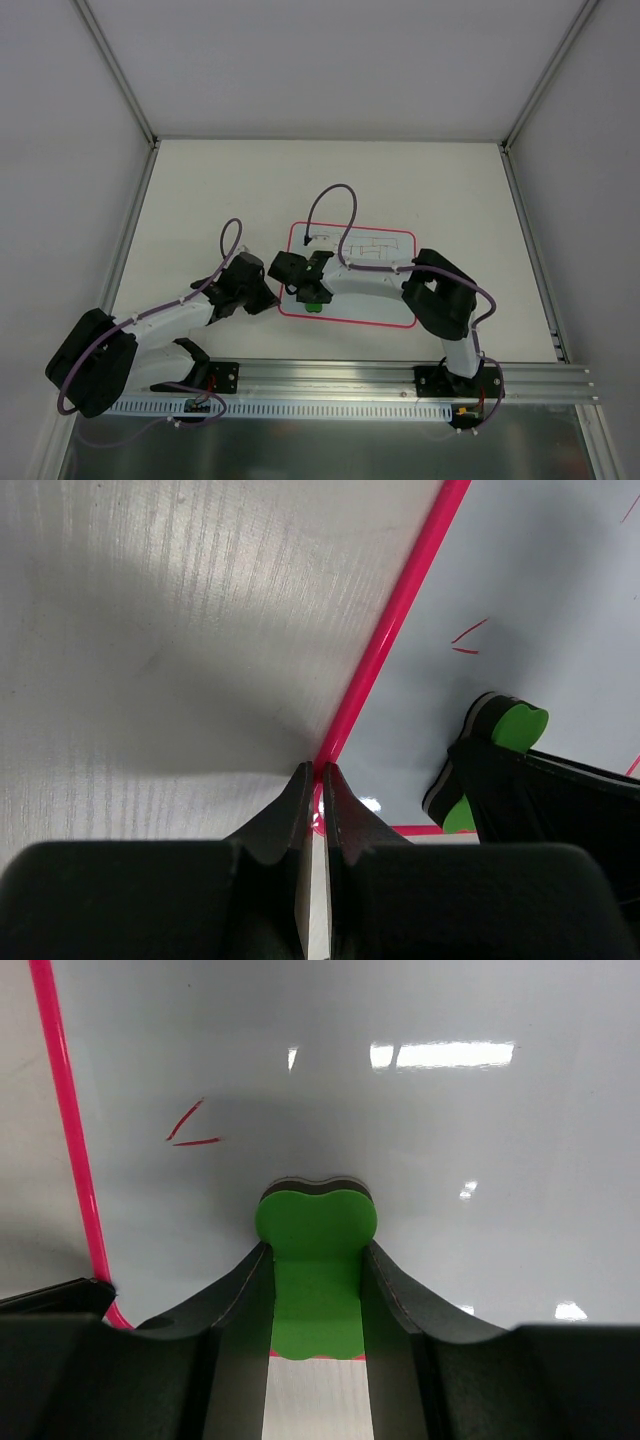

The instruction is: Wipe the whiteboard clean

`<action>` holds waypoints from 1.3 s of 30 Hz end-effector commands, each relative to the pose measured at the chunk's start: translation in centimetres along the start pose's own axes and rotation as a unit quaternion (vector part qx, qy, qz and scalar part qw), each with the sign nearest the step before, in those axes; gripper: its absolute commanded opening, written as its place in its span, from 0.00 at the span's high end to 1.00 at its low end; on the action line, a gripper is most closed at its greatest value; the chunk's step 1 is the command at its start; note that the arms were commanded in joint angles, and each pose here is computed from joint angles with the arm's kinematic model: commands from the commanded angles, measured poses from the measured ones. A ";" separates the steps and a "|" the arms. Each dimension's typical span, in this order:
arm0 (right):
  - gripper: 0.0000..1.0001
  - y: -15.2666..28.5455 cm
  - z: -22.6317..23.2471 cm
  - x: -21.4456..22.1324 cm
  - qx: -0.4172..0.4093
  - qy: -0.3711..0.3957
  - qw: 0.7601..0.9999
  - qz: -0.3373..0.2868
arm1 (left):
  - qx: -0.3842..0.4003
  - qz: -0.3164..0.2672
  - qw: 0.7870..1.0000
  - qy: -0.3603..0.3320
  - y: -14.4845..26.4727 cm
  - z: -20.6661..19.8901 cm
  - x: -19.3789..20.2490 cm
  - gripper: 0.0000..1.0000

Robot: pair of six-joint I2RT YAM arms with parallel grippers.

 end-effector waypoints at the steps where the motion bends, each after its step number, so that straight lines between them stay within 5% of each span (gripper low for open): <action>1: 1.00 -2.9 0.3 3.8 0.020 -0.002 0.999 0.046 | -0.113 0.036 0.993 -0.016 -0.1 5.0 2.1 1.00; 21: 1.00 -4.3 -3.3 -1.9 0.073 -0.061 0.995 -0.026 | -0.109 0.036 0.993 -0.012 0.0 5.1 2.2 1.00; 39: 1.00 -5.8 3.0 -2.7 0.012 0.005 1.000 0.007 | -0.104 0.032 0.994 -0.015 0.0 4.8 2.0 1.00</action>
Point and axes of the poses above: each gripper's point midway between its finger pads, its own y axis back along the fingers, its own z axis along the line the jaws close on, x = y × z, the point moved 7 cm from there along y, back along the fingers, and after that the axes turned 2 degrees about y, right-handed, at the moved point
